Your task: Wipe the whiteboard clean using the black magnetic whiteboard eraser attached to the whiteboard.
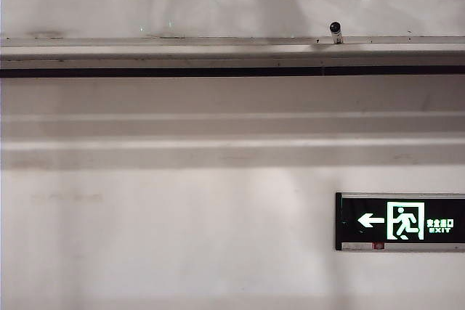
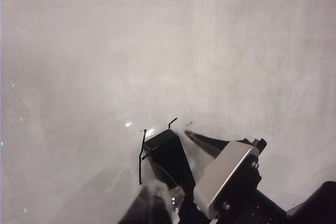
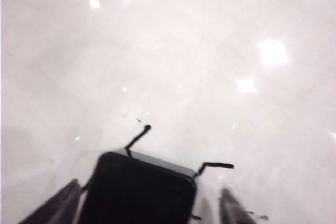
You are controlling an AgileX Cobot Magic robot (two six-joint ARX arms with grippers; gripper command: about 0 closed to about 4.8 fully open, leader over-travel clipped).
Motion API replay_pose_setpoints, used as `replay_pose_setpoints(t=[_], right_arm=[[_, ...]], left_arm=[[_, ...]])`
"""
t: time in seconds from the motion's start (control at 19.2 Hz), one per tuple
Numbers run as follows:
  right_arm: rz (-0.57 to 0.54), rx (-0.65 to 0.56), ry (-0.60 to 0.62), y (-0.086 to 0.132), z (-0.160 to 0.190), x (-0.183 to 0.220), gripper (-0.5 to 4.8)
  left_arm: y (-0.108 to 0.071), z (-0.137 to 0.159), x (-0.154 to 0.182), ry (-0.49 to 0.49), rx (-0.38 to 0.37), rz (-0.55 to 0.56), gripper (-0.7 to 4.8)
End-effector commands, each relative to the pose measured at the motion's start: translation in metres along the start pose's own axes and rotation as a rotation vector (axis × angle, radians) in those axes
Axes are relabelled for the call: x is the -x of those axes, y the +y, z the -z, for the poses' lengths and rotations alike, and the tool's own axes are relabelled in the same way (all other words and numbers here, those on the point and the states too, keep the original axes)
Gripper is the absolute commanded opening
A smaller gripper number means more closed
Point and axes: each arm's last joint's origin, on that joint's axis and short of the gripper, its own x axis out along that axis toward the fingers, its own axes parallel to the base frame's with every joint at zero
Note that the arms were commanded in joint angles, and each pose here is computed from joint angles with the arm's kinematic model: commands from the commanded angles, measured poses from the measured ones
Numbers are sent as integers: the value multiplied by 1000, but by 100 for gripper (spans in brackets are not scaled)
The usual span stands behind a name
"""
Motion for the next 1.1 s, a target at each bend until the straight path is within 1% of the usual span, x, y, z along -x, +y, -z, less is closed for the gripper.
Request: replay_pose_setpoints(t=[0.05,0.1,0.21,0.26,0.31,0.37,0.42,0.47,0.52,0.57,0.63,0.68,0.73,0.78,0.94,1.1], right_arm=[[48,-4,-46,-7,-10,1,338],[89,-7,-66,-11,-16,2,338],[196,-22,-87,-27,-40,8,333],[263,-35,-83,-38,-57,14,292],[326,-46,-82,-51,-73,21,231],[368,-55,-94,-64,-90,28,139],[382,-59,-118,-78,-110,38,16],[393,-61,-140,-93,-130,50,-1],[402,-64,-157,-104,-147,60,-1],[406,-66,-166,-116,-164,72,-1],[405,-66,-169,-125,-177,83,-1],[405,-69,-172,-133,-188,92,-1],[408,-71,-183,-141,-199,102,-1],[394,-68,-212,-146,-209,111,-1],[370,-67,-286,-158,-228,128,-1],[364,-67,-277,-161,-234,134,-1]], left_arm=[[1,-3,3,-15,6,1,-6],[1,-3,3,-15,6,1,-7],[0,-1,0,-7,6,3,-7],[-1,2,-3,2,4,5,-7],[-4,6,-8,13,1,27,-6],[-7,10,-14,21,-1,59,-6],[-11,16,-23,27,16,102,-4],[-15,21,-32,33,41,126,14],[-19,28,-43,38,70,137,93],[-23,36,-55,46,97,137,210],[-28,46,-70,51,120,137,353],[-32,54,-81,54,135,136,458],[-39,68,-100,55,157,132,479],[-44,81,-116,56,177,105,479],[-55,115,-155,11,220,-37,479],[-62,139,-180,-55,244,-153,479]])
